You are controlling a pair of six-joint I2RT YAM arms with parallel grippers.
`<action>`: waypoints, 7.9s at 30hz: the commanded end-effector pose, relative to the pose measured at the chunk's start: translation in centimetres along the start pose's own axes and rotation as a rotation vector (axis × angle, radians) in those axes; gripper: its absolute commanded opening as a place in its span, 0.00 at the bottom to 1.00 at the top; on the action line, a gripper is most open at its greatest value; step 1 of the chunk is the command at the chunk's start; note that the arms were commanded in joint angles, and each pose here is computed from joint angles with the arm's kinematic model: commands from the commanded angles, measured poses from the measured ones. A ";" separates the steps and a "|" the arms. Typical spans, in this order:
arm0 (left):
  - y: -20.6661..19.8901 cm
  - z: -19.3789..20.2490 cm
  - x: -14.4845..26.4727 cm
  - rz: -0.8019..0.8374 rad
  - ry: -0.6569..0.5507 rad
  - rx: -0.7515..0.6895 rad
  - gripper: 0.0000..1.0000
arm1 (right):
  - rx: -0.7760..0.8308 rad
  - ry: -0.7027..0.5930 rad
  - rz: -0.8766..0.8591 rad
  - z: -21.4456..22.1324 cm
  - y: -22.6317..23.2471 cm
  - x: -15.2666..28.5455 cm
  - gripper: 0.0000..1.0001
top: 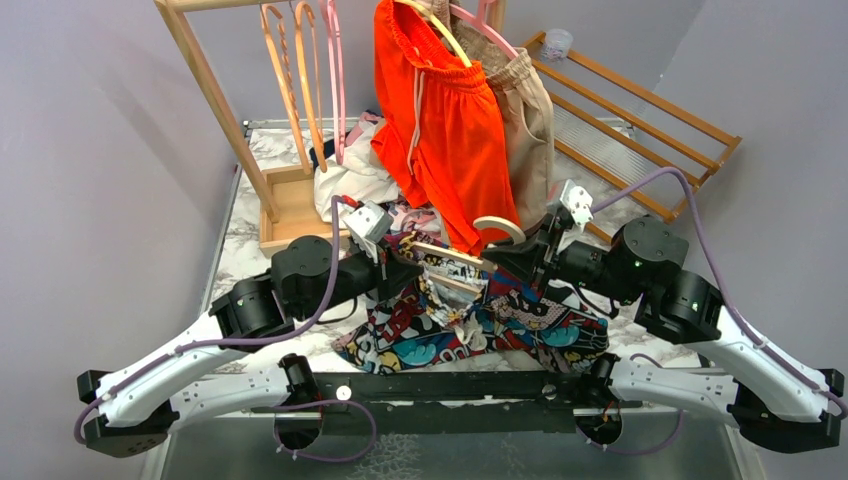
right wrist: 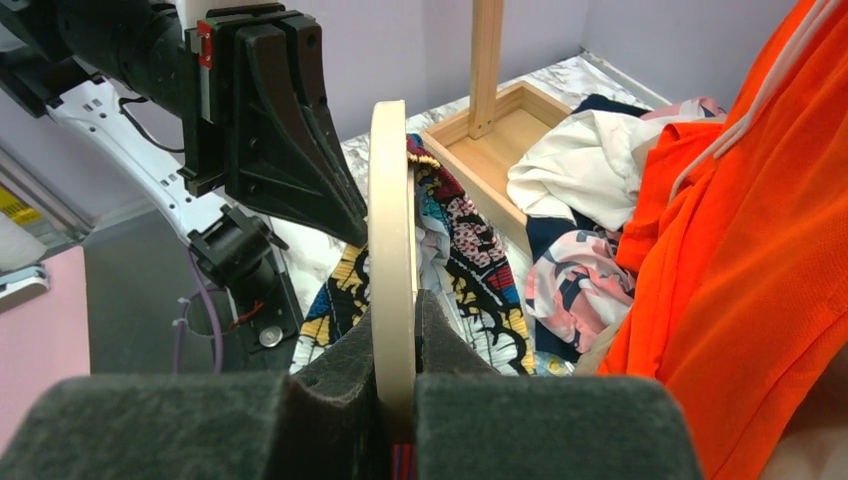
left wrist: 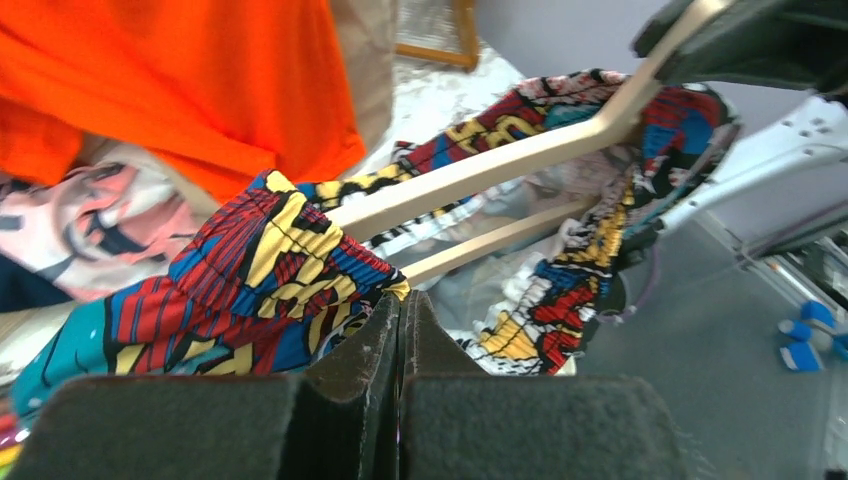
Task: Place the shorts on the hanger
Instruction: Hang the shorts on the hanger.
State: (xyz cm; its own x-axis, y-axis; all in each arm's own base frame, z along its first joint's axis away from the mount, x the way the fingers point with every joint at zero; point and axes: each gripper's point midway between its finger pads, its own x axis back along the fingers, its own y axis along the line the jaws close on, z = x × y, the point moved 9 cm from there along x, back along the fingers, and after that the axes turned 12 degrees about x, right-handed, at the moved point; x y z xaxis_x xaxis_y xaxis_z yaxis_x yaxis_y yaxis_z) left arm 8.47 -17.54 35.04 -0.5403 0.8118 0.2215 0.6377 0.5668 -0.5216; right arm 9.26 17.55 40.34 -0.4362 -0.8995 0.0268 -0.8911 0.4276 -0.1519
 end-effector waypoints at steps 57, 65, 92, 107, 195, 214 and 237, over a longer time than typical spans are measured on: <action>-6.1 -3.4 -2.2 0.654 0.206 -0.637 0.71 | 0.089 -0.163 -0.353 -3.8 2.4 1.5 0.01; -5.0 -2.1 -3.7 0.599 0.260 -0.638 0.60 | 0.088 -0.167 -0.373 -4.0 2.5 1.1 0.01; -3.9 -4.6 1.1 0.414 0.054 -0.655 0.00 | 0.126 0.041 -0.128 -1.5 0.4 2.8 0.61; -4.9 -6.2 3.5 0.435 -0.020 -0.624 0.00 | 0.186 0.091 0.084 -0.4 -1.4 3.8 0.29; -8.8 -15.9 17.2 0.524 -0.689 -0.636 0.72 | 0.239 -0.397 -0.298 -16.9 0.4 4.8 0.01; -6.3 -12.7 11.4 0.361 -0.458 -0.634 0.55 | 0.239 -0.258 -0.201 -13.9 -0.4 4.5 0.01; 0.4 -5.7 10.8 0.088 -0.302 -0.536 0.56 | 0.241 -0.228 -0.180 -12.9 -0.5 4.1 0.01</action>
State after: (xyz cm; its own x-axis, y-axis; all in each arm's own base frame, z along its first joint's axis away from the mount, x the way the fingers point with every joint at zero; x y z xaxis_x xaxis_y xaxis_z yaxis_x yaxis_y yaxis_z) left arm 5.49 -7.62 43.73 -0.4998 0.8508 -0.1622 0.8619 0.5071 0.0039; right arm 6.34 15.13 52.36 -0.1999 -0.9761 -0.0853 -0.9033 0.2173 -0.3698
